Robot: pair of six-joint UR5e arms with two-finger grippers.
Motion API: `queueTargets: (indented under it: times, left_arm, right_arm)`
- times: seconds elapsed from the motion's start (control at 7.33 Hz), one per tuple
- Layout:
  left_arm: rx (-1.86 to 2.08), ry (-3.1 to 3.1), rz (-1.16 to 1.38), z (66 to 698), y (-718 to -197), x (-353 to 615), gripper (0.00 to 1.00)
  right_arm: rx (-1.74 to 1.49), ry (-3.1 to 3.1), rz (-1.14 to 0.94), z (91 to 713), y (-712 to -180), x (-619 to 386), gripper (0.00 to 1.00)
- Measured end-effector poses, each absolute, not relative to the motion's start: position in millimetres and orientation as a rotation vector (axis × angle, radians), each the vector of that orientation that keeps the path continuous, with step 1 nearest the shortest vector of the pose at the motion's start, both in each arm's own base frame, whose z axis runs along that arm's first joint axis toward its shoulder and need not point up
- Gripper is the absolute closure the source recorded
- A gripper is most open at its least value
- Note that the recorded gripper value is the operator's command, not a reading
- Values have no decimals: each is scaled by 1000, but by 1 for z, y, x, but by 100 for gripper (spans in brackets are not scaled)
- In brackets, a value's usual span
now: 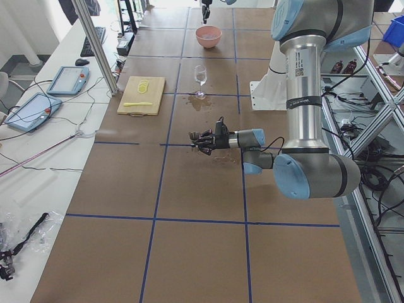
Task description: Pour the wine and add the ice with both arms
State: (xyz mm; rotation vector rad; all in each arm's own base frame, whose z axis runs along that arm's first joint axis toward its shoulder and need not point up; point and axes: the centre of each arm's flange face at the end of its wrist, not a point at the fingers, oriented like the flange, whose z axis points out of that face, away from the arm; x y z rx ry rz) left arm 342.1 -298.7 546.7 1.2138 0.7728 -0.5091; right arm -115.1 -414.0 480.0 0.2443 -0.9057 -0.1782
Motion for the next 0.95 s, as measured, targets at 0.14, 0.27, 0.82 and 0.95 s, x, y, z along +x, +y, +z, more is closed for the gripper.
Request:
queueTargets:
  times: [0.14, 0.27, 0.82, 0.95]
  left_arm:
    - [1224, 758, -512, 551, -300, 350, 100]
    - [1227, 752, -511, 554, -300, 356, 100]
    - [1237, 742, -504, 560, -295, 375, 100]
    - [1241, 741, -504, 558, -294, 382, 100]
  right_arm:
    - [251, -918, -159, 471, -413, -111, 100]
    - [263, -927, -149, 462, -412, -108, 100]
    - [289, -969, -79, 423, -406, -103, 100]
    - [292, -981, -60, 415, -409, -104, 100]
